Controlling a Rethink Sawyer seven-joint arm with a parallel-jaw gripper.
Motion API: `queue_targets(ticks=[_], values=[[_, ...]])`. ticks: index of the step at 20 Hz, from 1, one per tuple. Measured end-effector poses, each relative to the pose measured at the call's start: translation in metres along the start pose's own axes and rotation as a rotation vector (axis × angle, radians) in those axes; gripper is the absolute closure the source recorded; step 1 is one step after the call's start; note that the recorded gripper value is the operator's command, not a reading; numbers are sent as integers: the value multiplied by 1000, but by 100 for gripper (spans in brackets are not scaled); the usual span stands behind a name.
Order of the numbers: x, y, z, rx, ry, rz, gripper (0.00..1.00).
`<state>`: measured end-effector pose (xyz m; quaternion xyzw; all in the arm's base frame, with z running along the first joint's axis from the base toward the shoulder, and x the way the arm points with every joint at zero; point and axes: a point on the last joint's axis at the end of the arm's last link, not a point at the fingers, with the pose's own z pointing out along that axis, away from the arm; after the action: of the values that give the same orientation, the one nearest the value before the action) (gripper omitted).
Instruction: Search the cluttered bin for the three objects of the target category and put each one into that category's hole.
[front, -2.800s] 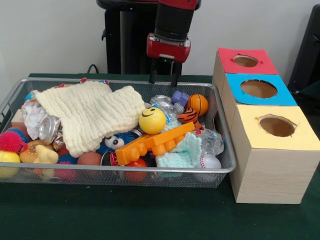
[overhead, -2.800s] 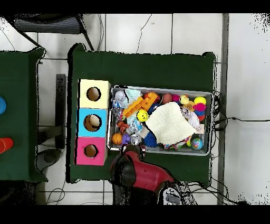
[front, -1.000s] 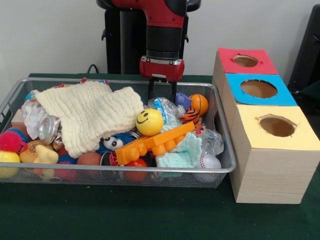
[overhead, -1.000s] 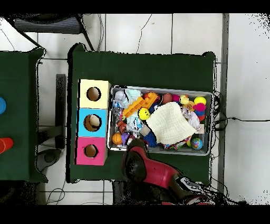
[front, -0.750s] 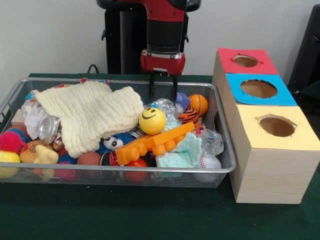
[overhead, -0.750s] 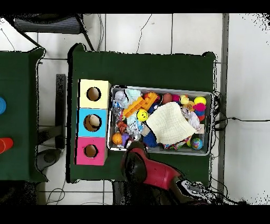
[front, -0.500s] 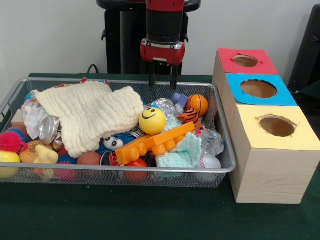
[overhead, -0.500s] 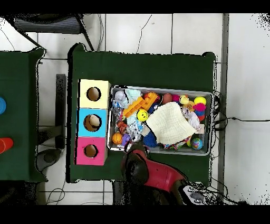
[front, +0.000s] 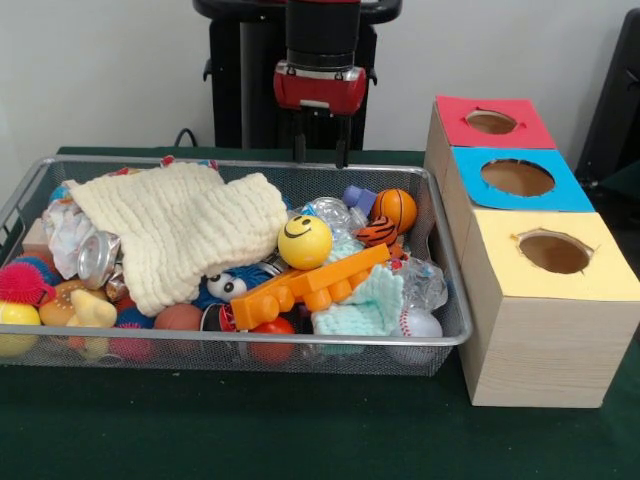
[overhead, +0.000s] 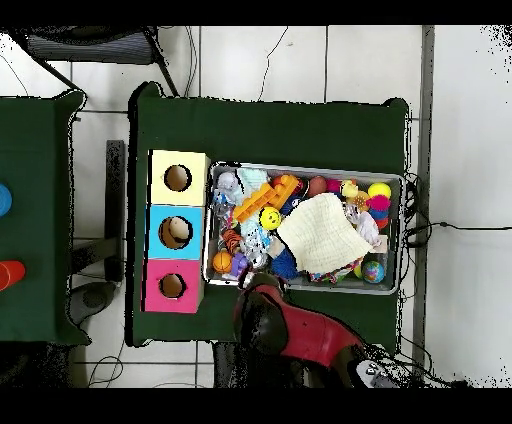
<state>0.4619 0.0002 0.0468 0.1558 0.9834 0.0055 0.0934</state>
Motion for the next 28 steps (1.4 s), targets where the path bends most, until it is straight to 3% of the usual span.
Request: queue_targets(ticks=[5,6,10,14,20,28], values=[[-11,-8,10,-42,-99,16,0],[-15,-9,14,-62,-146,27,0],[-16,-7,18,-90,-179,47,0],[-7,-3,25,-123,-158,69,0],[25,6,44,-181,-73,95,0],[27,12,56,-198,-119,113,0]])
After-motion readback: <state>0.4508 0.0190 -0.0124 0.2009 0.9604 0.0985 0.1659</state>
